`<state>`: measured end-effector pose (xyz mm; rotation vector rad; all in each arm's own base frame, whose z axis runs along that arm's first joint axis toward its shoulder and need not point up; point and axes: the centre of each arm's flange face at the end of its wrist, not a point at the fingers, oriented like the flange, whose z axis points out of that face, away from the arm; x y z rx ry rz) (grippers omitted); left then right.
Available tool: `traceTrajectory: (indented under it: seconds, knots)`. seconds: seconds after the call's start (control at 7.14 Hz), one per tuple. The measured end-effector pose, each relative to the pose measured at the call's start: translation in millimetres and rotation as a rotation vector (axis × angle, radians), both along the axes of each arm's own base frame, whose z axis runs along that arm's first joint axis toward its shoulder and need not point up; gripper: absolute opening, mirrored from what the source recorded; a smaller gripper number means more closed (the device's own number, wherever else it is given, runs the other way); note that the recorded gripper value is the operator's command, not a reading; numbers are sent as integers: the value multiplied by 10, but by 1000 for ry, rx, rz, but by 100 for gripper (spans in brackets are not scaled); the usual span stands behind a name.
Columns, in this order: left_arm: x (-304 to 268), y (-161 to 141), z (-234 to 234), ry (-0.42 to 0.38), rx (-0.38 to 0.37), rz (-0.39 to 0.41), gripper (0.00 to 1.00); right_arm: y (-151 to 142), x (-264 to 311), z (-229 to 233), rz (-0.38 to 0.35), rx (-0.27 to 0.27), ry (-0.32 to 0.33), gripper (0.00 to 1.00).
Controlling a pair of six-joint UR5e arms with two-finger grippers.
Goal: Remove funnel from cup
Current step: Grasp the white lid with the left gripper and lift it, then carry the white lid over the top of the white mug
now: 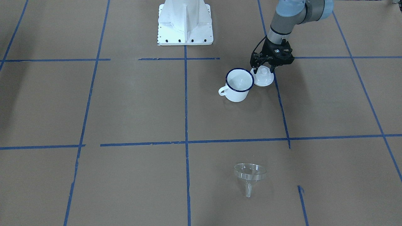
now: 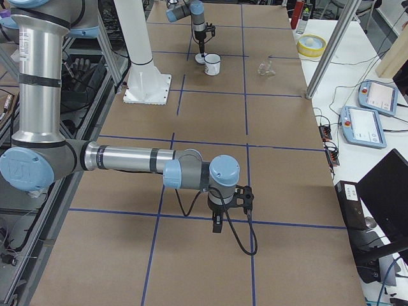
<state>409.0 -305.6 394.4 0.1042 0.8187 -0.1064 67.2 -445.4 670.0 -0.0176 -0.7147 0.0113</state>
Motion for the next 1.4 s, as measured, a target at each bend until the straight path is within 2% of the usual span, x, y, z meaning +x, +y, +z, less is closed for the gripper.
traceTrajectory:
  seconds: [0.14, 0.42, 0.56, 0.98, 1.4]
  knots:
    - [1, 3, 4, -1, 1, 2, 60, 0, 0, 1, 0, 0, 0, 100]
    - [-2, 5, 1, -1, 3, 4, 7, 1, 0, 5, 0, -1, 0, 100]
    - [-6, 6, 0, -5, 2, 4, 0, 1, 0, 3, 0, -1, 0, 100]
    - [-87, -2, -85, -6, 5, -1, 0, 0, 0, 0, 0, 0, 0, 100]
    - [-802, -22, -829, 36, 64, -30, 0, 0, 0, 0, 0, 0, 0, 100]
